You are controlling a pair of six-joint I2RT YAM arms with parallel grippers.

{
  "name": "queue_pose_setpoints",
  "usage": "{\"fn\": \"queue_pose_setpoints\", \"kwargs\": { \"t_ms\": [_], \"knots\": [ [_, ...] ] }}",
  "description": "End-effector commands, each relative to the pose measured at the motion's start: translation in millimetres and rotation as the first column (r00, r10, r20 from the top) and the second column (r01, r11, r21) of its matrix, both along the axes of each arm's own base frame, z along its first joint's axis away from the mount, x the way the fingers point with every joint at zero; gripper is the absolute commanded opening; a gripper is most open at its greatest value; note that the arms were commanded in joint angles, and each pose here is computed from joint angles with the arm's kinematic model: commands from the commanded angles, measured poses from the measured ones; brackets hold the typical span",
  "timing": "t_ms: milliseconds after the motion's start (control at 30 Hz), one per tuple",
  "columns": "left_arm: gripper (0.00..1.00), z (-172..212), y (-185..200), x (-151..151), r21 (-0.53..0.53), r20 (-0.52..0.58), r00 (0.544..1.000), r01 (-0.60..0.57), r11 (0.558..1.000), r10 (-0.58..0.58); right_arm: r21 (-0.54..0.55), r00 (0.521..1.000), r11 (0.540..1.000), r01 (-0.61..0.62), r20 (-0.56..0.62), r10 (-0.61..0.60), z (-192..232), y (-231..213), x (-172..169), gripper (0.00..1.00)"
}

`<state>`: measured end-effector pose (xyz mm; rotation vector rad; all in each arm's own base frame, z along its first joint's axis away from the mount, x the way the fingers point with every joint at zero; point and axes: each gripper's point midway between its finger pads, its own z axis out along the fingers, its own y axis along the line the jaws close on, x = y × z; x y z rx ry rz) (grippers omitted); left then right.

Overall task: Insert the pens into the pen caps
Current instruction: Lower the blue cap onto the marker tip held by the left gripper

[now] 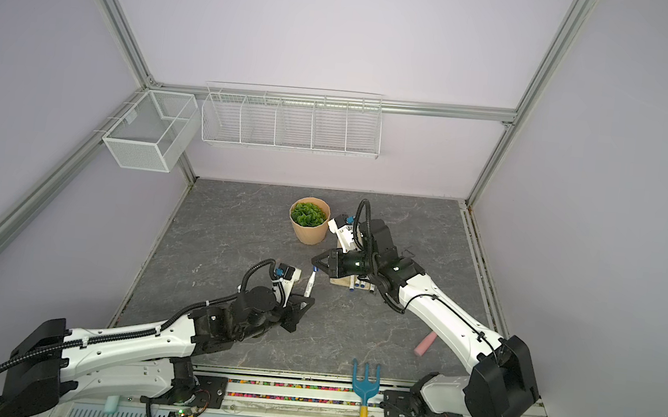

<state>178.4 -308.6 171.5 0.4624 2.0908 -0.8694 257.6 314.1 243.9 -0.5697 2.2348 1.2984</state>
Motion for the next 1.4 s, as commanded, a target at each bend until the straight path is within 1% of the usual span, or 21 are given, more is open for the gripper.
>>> {"fn": "queue_pose_setpoints", "kwargs": {
  "t_ms": [0, 233, 400, 567, 667, 800, 933, 1033, 1133, 1200, 1333, 1367],
  "knots": [
    [0.00, 21, -3, 6, -0.036, 0.049, 0.999, -0.014, 0.999, 0.016, 0.026, 0.999, 0.999, -0.041, -0.012, 0.041, 4, 2, -12, 0.07],
    [0.00, 27, 2, 8, -0.057, 0.064, 0.997, -0.037, 0.998, 0.041, 0.015, 0.996, 0.997, -0.076, -0.038, 0.076, 2, 2, -21, 0.07],
    [0.00, 45, 3, 12, -0.139, 0.089, 0.994, -0.056, 0.989, 0.069, 0.011, 0.991, 0.994, -0.107, -0.077, 0.107, -3, 2, -32, 0.07],
    [0.00, 69, 6, 24, -0.244, 0.106, 0.989, -0.077, 0.967, 0.105, 0.005, 0.988, 0.991, -0.133, -0.072, 0.133, 6, -4, -42, 0.07],
    [0.00, 79, 9, 32, -0.279, 0.121, 0.984, -0.093, 0.956, 0.131, 0.024, 0.978, 0.984, -0.178, -0.107, 0.180, 12, -5, -54, 0.07],
    [0.00, 86, 8, 39, -0.272, 0.140, 0.979, -0.102, 0.957, 0.145, 0.035, 0.958, 0.968, -0.248, -0.142, 0.250, 16, -8, -72, 0.07],
    [0.00, 85, 4, 40, -0.246, 0.148, 0.980, -0.092, 0.965, 0.131, 0.062, 0.924, 0.945, -0.322, -0.198, 0.328, 17, -11, -90, 0.08],
    [0.00, 82, 2, 41, -0.238, 0.141, 0.982, -0.090, 0.967, 0.126, 0.065, 0.903, 0.934, -0.351, -0.242, 0.356, 12, -12, -100, 0.08],
    [0.00, 82, 1, 42, -0.236, 0.139, 0.982, -0.094, 0.967, 0.129, 0.020, 0.886, 0.925, -0.381, -0.279, 0.371, -1, -14, -109, 0.08],
    [0.00, 84, 1, 43, -0.239, 0.144, 0.980, -0.098, 0.966, 0.135, -0.062, 0.884, 0.916, -0.397, -0.295, 0.363, -17, -15, -115, 0.08],
    [0.00, 97, -1, 49, -0.238, 0.183, 0.972, -0.104, 0.966, 0.150, -0.262, 0.889, 0.876, -0.405, -0.335, 0.311, -60, -20, -119, 0.07],
    [0.00, 103, -3, 51, -0.243, 0.198, 0.968, -0.101, 0.965, 0.152, -0.286, 0.891, 0.870, -0.400, -0.345, 0.296, -68, -21, -117, 0.07]
  ]
}}
